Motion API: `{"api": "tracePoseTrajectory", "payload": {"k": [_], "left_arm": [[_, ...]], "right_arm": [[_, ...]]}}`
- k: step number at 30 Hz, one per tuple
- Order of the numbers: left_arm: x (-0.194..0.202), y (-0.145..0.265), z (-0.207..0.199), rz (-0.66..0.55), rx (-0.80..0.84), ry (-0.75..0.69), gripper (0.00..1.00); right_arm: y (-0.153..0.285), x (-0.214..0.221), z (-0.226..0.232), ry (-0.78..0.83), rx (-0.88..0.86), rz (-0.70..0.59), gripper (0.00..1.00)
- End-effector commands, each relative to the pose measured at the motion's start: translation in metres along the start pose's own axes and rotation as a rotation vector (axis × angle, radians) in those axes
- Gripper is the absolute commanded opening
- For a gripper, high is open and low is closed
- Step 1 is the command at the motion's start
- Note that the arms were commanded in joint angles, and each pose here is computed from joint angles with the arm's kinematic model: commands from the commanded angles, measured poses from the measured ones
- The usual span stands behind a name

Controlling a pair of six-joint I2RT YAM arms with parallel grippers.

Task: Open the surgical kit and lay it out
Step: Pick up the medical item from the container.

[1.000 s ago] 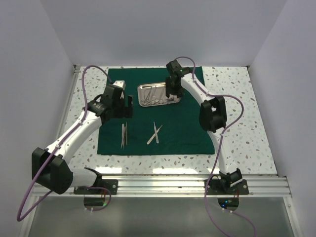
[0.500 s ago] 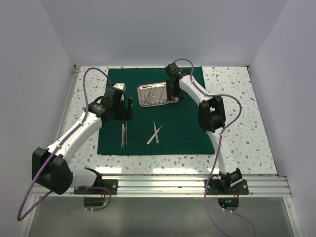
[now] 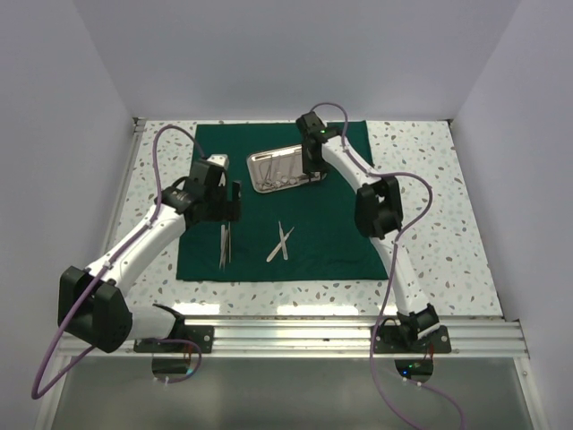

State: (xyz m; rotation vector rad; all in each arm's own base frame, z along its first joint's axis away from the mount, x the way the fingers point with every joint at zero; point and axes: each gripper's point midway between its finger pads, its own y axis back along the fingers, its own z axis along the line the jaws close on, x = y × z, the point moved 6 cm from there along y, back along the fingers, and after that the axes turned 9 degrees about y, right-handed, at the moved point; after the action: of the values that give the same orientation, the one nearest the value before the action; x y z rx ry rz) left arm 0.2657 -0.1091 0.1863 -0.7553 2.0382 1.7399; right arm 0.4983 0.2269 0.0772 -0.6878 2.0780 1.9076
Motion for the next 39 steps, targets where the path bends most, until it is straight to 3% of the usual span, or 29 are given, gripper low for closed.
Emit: {"api": "tracePoseTrajectory", "payload": {"k": [1,6,21,29,39], "left_arm": [[-0.008,-0.003,-0.002,-0.029,0.01,-0.02,0.9],[-0.012,-0.005,0.002,-0.034,0.0,-0.015,0.9],[-0.019,-0.015,0.008,-0.022,-0.012,-0.009,0.91],[-0.024,-0.019,0.005,-0.021,-0.004,-0.008,0.9],[-0.034,-0.023,-0.003,-0.04,0.03,-0.008,0.91]], "right_arm": [[-0.041,0.032,0.007,0.03,0.04,0.094,0.42],[-0.042,0.045,0.006,0.047,0.052,0.142,0.38],[-0.054,0.087,0.009,0.055,0.028,0.273,0.0],[-0.037,0.075,0.008,0.059,0.017,0.232,0.0],[0.044,0.015,0.0,0.015,-0.027,0.029,0.0]]}}
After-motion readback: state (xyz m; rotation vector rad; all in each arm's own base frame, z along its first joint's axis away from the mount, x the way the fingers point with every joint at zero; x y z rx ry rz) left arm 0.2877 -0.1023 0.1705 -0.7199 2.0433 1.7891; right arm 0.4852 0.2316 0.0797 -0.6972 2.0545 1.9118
